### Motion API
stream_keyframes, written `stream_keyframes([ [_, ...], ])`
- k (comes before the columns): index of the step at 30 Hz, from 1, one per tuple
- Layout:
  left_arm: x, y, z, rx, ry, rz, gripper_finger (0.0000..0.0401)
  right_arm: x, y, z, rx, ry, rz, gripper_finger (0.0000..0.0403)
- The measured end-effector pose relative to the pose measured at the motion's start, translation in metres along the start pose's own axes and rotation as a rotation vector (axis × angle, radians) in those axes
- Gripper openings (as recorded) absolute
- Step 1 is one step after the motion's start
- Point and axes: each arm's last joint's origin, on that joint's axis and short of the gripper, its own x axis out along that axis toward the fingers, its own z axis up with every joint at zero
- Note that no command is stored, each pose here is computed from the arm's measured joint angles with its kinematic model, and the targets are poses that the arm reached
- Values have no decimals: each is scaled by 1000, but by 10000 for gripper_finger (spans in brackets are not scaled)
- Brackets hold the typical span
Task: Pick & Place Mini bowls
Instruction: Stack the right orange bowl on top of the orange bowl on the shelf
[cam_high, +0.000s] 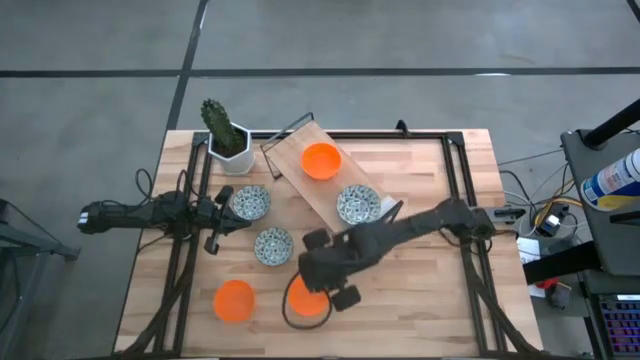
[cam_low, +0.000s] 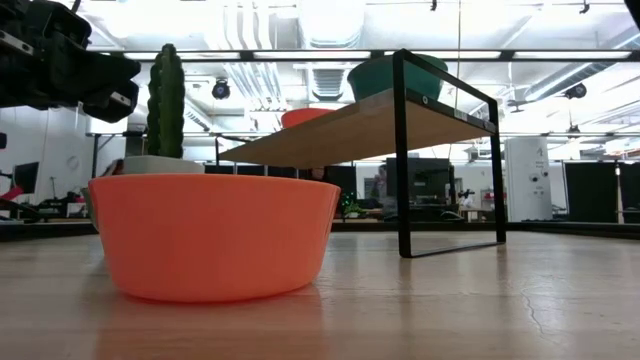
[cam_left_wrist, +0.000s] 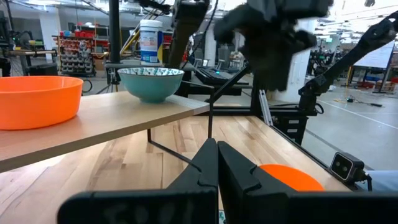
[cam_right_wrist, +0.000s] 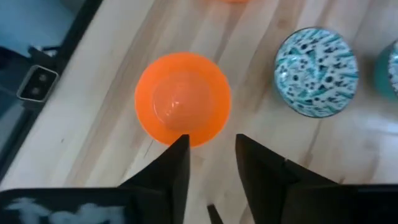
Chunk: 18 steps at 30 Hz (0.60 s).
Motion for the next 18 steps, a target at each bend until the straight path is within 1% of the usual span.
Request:
stream_keyframes([
  [5, 0, 0, 0, 0, 1, 0, 0, 34, 21, 1, -27, 74, -2, 179],
  [8, 0, 0, 0, 0, 1, 0, 0, 53, 34, 0, -64, 121, 6, 202],
  [11, 0, 0, 0, 0, 1, 0, 0, 71, 48, -3, -126, 170, 2, 212],
  [15, 0, 0, 0, 0, 1, 0, 0, 92, 64, -5, -239, 211, -20, 214],
  [18, 0, 0, 0, 0, 2, 0, 0, 108, 72, -9, -297, 247, -45, 215],
])
